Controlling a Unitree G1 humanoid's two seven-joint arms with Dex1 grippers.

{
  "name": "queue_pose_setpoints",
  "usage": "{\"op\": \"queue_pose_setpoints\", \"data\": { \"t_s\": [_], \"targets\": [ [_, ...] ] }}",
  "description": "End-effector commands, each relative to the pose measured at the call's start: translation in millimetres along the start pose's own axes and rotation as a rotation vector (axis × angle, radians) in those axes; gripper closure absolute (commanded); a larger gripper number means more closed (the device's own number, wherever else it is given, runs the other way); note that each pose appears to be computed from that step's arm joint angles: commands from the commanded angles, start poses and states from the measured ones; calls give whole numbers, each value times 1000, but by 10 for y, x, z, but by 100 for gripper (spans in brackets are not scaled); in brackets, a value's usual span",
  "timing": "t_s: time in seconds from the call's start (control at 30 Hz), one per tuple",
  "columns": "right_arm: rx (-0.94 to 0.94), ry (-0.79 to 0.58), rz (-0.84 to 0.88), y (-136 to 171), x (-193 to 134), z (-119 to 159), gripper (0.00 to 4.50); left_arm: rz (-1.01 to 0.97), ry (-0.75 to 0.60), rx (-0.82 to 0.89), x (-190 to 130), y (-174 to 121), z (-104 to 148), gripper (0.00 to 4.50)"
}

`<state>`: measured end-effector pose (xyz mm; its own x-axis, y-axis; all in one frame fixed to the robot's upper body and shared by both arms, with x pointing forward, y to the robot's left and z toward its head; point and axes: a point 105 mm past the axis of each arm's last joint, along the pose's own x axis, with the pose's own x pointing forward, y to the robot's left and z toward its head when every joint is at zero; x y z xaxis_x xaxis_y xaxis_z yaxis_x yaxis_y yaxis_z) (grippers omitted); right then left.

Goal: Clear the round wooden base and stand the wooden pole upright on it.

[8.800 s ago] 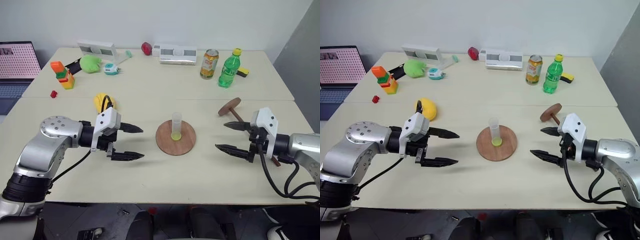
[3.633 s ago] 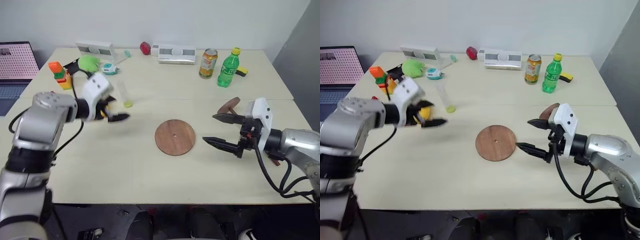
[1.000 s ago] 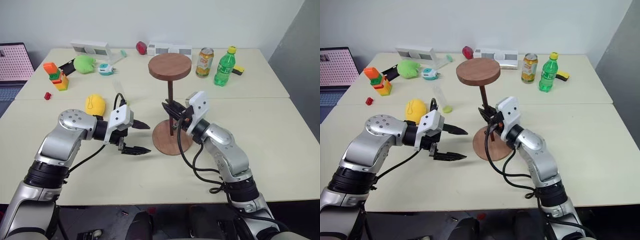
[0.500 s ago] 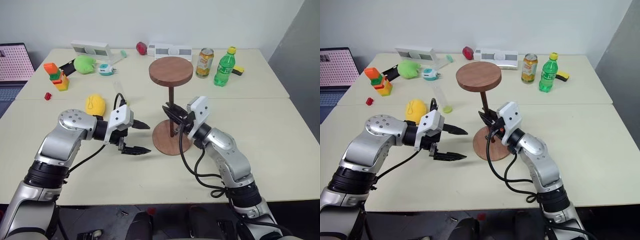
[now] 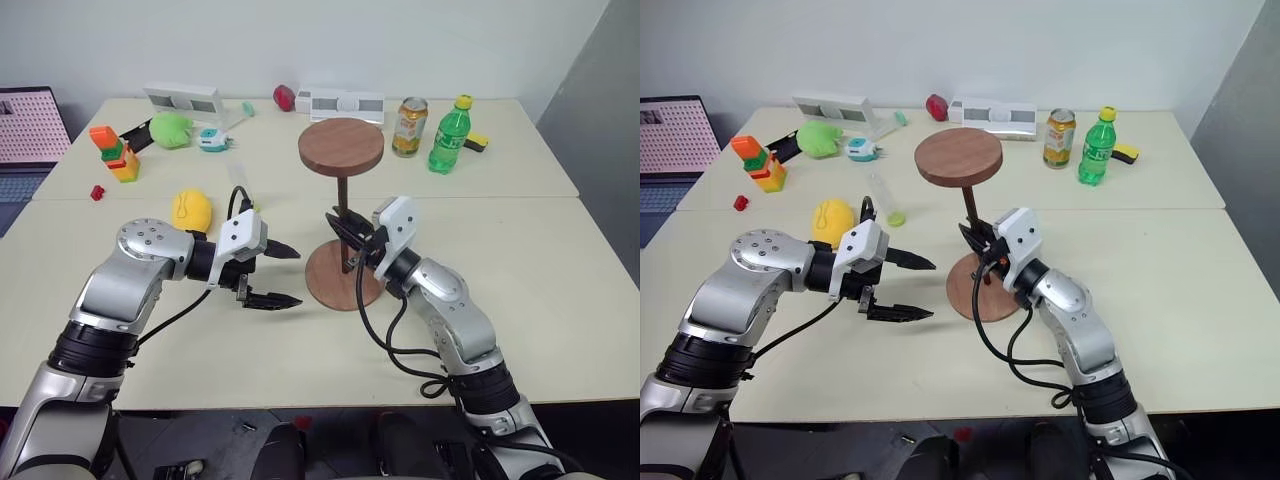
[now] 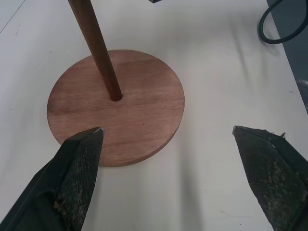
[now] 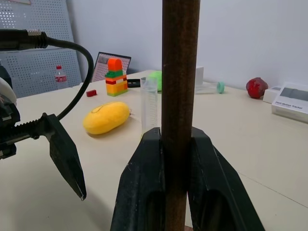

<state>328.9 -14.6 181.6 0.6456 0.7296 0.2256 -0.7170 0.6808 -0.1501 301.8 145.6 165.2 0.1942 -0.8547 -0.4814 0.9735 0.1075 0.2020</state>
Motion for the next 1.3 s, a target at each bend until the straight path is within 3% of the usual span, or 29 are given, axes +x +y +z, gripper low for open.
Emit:
{"op": "queue_pose_setpoints", "data": {
  "t_s": [0.03,0.37,0.43,0.47,0.77,0.97,1.2,1.3],
  "targets": [
    [27,100,-1,42,-139,-317,427,5,-19,41,-33,-1,109,0],
    [20,149,3,54,-190,-468,427,7,-22,40,-45,1,121,0],
    [24,146,3,34,-165,-439,354,7,-24,42,-45,3,126,0],
    [20,141,0,18,-157,-416,347,7,-25,43,-45,4,127,0],
    [22,77,-40,-187,-142,-85,130,4,-33,38,-32,9,130,0],
    [-11,168,39,-271,-451,27,6,-15,-55,-2,-81,-15,164,0],
    [-65,336,244,-348,-1147,311,2,-9,-55,-42,-352,-42,125,0],
    [-88,372,285,-399,-1271,420,2,6,-34,-54,-431,-39,75,0]
  ]
}}
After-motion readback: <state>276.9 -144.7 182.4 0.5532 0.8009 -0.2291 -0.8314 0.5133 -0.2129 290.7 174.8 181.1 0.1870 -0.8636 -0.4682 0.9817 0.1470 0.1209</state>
